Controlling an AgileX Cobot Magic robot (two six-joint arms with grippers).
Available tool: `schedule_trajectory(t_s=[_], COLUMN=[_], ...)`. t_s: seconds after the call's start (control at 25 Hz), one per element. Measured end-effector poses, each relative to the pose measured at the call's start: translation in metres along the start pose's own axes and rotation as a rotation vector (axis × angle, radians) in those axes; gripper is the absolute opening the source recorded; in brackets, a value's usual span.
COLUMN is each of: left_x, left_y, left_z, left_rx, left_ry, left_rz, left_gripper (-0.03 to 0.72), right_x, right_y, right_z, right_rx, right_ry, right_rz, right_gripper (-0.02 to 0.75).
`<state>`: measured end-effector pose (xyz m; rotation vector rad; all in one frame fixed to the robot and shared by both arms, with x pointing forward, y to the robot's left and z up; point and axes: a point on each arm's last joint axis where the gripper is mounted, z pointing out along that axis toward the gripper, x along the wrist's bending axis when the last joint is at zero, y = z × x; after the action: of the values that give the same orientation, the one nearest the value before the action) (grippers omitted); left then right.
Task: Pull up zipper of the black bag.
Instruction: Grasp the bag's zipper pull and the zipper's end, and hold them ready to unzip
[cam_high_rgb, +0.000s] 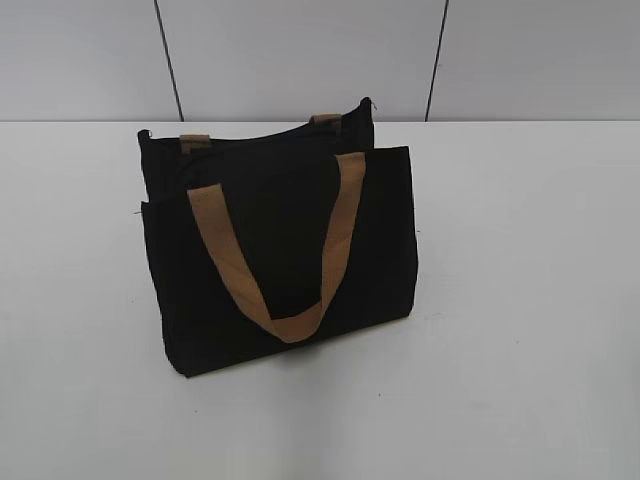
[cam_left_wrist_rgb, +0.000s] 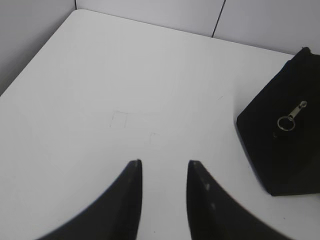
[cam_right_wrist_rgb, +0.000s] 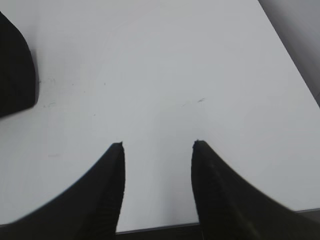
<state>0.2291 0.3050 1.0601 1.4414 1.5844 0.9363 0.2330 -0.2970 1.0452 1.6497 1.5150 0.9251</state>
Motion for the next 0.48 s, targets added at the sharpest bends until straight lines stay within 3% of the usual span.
schedule_trajectory(t_s=[0.48], left_x=[0.0000], left_y=[0.0000], left_z=[0.0000], left_rx=[0.000], left_ry=[0.000], left_rz=[0.000], left_gripper=[0.230], right_x=[0.0000], right_y=[0.0000], right_z=[0.0000], right_rx=[0.000], right_ry=[0.000], right_rz=[0.000], right_gripper=[0.349])
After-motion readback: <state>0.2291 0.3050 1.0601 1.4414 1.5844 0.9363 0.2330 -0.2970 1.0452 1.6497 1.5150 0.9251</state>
